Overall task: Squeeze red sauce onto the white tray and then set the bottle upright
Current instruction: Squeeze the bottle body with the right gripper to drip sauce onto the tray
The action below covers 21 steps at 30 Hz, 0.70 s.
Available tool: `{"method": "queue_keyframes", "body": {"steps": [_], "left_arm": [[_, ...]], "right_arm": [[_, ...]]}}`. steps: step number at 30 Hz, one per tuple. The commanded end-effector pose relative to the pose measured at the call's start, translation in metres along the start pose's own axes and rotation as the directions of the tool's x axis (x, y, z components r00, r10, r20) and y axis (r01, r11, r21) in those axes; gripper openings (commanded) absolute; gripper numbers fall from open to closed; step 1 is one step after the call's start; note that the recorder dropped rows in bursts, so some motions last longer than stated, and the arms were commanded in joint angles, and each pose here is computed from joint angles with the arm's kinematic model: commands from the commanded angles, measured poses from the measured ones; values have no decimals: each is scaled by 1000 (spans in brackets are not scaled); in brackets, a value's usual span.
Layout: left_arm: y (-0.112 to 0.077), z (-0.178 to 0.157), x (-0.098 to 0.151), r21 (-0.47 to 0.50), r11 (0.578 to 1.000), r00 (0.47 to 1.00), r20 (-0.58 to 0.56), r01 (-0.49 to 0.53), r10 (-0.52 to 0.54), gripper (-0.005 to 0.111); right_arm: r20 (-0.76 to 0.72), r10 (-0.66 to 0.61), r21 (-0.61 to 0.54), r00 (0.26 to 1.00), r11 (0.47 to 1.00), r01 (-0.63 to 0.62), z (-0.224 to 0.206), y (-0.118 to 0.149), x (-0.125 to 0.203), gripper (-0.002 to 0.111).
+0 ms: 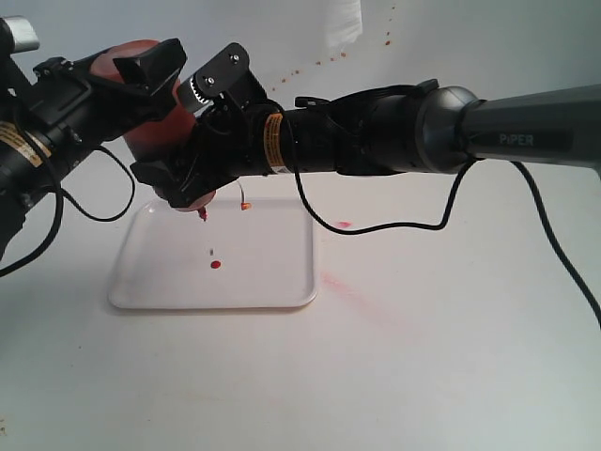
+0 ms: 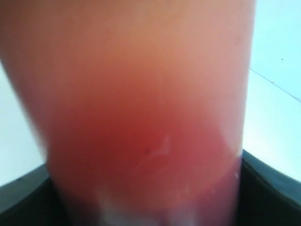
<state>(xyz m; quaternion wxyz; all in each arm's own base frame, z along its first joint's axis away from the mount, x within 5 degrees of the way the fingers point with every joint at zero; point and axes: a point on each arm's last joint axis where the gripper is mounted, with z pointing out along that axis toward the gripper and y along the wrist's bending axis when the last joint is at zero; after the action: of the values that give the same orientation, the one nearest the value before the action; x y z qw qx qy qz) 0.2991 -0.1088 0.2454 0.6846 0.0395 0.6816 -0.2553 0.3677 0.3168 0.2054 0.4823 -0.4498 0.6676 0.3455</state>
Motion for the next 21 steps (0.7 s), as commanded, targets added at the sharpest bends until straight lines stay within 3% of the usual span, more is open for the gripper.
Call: {"method": "queue_keyframes", "body": {"steps": [1,15,16,18,21], "left_arm": [[-4,2,-12,28,1000,996,86,5,-7,39],[-4,2,-12,28,1000,996,86,5,-7,39],[-4,2,-12,28,1000,996,86,5,-7,39],[-4,2,-12,28,1000,996,86,5,-7,39],[-4,2,-12,28,1000,996,86,5,-7,39]], "right_arm": [[-3,-1,11,1000,1000,1,0,-1,1,0],[-14,-3,31,1000,1000,3,0,-2,2,0],[-11,-3,26,1000,1000,3,0,-2,2,3],[0,-3,5,1000,1000,3,0,0,1,19],[1,-3,4,1000,1000,3,0,0,1,53]]}}
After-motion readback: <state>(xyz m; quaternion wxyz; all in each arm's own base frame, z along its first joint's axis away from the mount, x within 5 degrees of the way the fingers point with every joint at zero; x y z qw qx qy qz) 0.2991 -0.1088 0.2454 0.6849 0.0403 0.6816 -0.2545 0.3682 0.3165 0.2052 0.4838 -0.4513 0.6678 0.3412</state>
